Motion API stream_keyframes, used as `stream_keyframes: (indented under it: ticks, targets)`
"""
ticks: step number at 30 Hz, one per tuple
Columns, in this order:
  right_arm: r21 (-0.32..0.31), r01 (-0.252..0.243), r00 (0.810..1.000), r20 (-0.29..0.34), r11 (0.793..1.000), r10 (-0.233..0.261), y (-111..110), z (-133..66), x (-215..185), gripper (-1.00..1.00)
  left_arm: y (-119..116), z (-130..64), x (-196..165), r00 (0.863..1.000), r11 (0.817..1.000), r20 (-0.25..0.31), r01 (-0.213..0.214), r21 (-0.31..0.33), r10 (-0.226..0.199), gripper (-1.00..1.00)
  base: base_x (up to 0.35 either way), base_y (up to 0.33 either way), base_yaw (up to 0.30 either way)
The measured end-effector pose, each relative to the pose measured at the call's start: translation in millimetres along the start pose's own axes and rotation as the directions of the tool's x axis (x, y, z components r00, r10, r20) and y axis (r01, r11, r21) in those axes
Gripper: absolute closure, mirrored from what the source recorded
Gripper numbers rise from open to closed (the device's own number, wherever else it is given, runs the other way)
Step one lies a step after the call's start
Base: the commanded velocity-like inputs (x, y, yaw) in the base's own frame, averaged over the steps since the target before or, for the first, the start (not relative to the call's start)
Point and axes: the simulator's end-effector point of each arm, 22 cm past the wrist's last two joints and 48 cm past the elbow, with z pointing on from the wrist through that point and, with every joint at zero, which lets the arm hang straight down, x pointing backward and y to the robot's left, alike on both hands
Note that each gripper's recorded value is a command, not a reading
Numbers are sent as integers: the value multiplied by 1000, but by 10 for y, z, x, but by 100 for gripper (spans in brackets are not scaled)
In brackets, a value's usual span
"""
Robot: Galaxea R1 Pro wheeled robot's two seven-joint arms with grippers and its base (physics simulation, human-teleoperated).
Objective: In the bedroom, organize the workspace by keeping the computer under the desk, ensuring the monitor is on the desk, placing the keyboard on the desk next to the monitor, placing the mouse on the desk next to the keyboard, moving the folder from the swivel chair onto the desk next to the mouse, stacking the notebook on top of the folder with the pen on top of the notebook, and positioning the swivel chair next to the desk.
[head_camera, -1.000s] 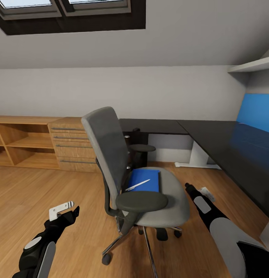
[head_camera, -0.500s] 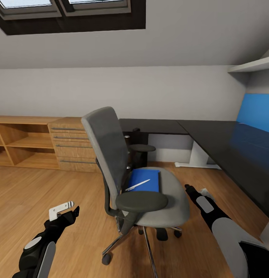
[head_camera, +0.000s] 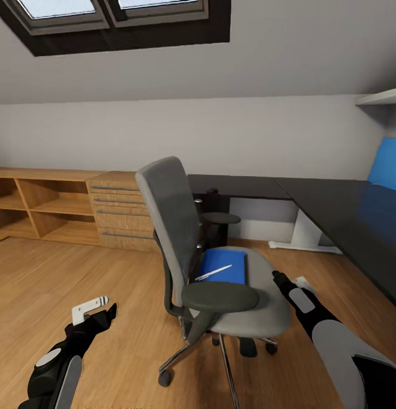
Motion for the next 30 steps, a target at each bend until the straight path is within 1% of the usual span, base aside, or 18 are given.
stream_keyframes:
  ticks: [3,22,26,30]
  targets:
    - [-1,-8,1000,-3,1000,8,10,0,17,-100,0,1,1,1000,1000,0,0,0,0,-100,0,0,274]
    - [3,4,1000,3,1000,-4,-2,0,4,-100,-8,6,22,1000,1000,-5,0,1,0,-100,0,0,275]
    - [3,5,1000,5,1000,-5,-6,0,-2,-100,-109,17,90,1000,1000,-19,-14,19,15,-100,0,0,275]
    - [4,7,1000,6,1000,-7,-12,1,-16,-100,-147,19,110,1000,999,-23,-19,26,20,-100,0,0,275]
